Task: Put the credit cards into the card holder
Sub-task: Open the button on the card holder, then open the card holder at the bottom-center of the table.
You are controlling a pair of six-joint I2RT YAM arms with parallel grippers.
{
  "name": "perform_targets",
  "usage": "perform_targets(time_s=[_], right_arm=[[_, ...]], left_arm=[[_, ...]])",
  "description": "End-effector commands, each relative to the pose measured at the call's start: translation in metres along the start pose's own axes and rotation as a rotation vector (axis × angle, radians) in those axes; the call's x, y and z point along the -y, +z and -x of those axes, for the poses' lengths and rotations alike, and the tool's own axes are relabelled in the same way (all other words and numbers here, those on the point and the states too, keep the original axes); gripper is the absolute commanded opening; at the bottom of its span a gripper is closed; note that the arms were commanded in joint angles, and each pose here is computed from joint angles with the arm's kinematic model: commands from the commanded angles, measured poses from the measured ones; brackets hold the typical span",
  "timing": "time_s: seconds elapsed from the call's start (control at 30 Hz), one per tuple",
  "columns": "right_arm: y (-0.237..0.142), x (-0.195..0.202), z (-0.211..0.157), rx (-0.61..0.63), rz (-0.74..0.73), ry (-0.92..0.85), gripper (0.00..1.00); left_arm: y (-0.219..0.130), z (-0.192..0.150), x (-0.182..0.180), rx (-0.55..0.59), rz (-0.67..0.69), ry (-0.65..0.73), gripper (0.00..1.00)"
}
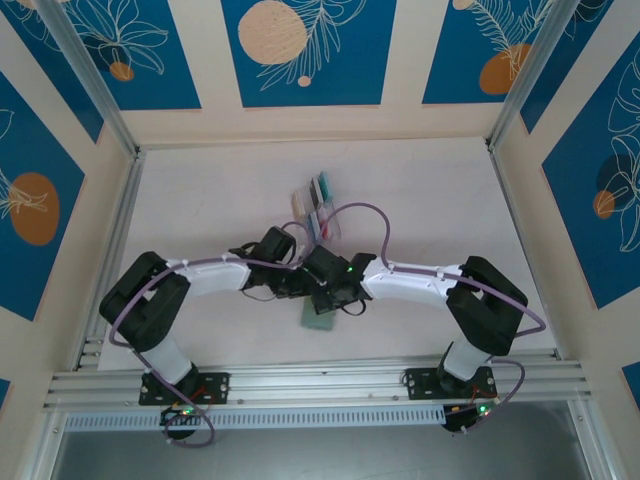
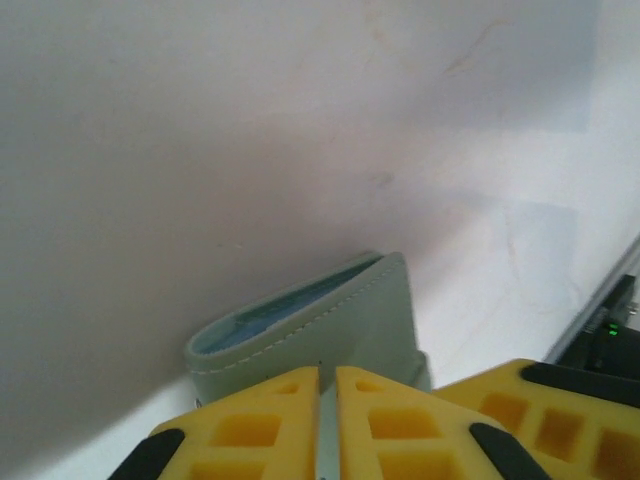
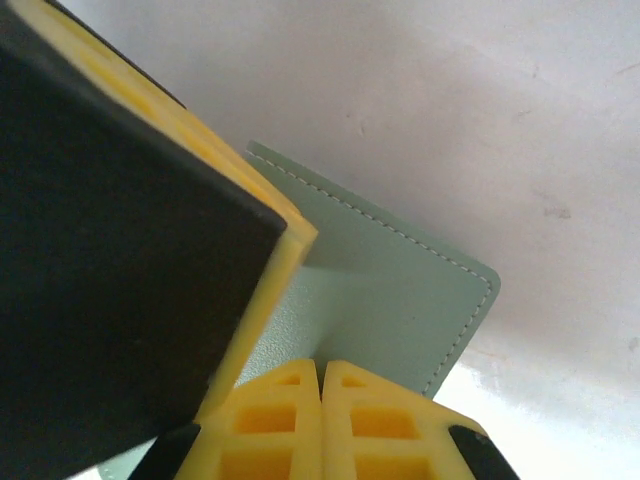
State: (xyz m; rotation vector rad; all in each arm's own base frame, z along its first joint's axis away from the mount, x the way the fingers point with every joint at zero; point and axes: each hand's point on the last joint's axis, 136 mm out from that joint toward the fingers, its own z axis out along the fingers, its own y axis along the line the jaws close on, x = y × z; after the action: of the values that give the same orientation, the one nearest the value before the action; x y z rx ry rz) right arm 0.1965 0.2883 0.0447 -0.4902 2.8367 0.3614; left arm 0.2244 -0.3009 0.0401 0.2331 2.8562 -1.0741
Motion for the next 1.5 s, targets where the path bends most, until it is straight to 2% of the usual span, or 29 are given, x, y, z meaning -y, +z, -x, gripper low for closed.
perform_targets(time_s=[0.0,0.3,0.4,0.53,0.63,0.73,0.8,0.9,0.97,1.03,1.1,1.2,1.3,1.47], right_arm=[[-0.008,-0.008,0.016,0.059,0.082,0.003,0.00],[-0.028,0.012,0.026,0.130,0.257,0.163,0.00],[-0.031,0.032,0.019,0.143,0.266,0.245,0.00],[-0.022,0.064,-0.001,0.135,0.200,0.399,0.00],[-0.010,0.089,-0.024,0.126,0.119,0.556,0.16],[-0.022,0.115,-0.036,0.163,-0.047,0.624,0.25],[-0.047,0.124,-0.031,0.226,-0.136,0.612,0.30],[-0.084,0.109,-0.009,0.305,-0.158,0.486,0.37],[-0.093,0.086,0.005,0.280,-0.097,0.417,0.34],[-0.092,0.051,0.018,0.234,0.039,0.357,0.23],[-0.084,0.013,0.026,0.175,0.203,0.318,0.18],[-0.059,-0.018,0.027,0.071,0.328,0.339,0.12],[-0.034,-0.028,0.023,0.015,0.391,0.394,0.07],[-0.007,0.010,0.001,-0.010,0.260,0.508,0.09]], left_arm=[[0.015,-0.021,-0.021,-0.057,0.084,-0.039,0.10],[0.034,-0.045,-0.059,-0.093,0.173,-0.102,0.07],[0.035,-0.048,-0.060,-0.093,0.165,-0.107,0.07],[0.033,-0.042,-0.042,-0.075,0.081,-0.090,0.09],[0.028,-0.035,-0.028,-0.054,0.033,-0.069,0.09],[0.025,-0.034,-0.026,-0.041,0.035,-0.064,0.09],[0.025,-0.034,-0.026,-0.039,0.030,-0.068,0.09],[0.026,-0.037,-0.029,-0.043,0.033,-0.073,0.09],[0.026,-0.037,-0.029,-0.040,0.028,-0.076,0.09],[0.026,-0.037,-0.028,-0.038,0.022,-0.080,0.09],[0.027,-0.037,-0.029,-0.034,0.020,-0.082,0.09],[0.027,-0.037,-0.030,-0.031,0.025,-0.086,0.09],[0.027,-0.039,-0.033,-0.029,0.028,-0.094,0.09],[0.028,-0.041,-0.033,-0.029,0.019,-0.102,0.09]])
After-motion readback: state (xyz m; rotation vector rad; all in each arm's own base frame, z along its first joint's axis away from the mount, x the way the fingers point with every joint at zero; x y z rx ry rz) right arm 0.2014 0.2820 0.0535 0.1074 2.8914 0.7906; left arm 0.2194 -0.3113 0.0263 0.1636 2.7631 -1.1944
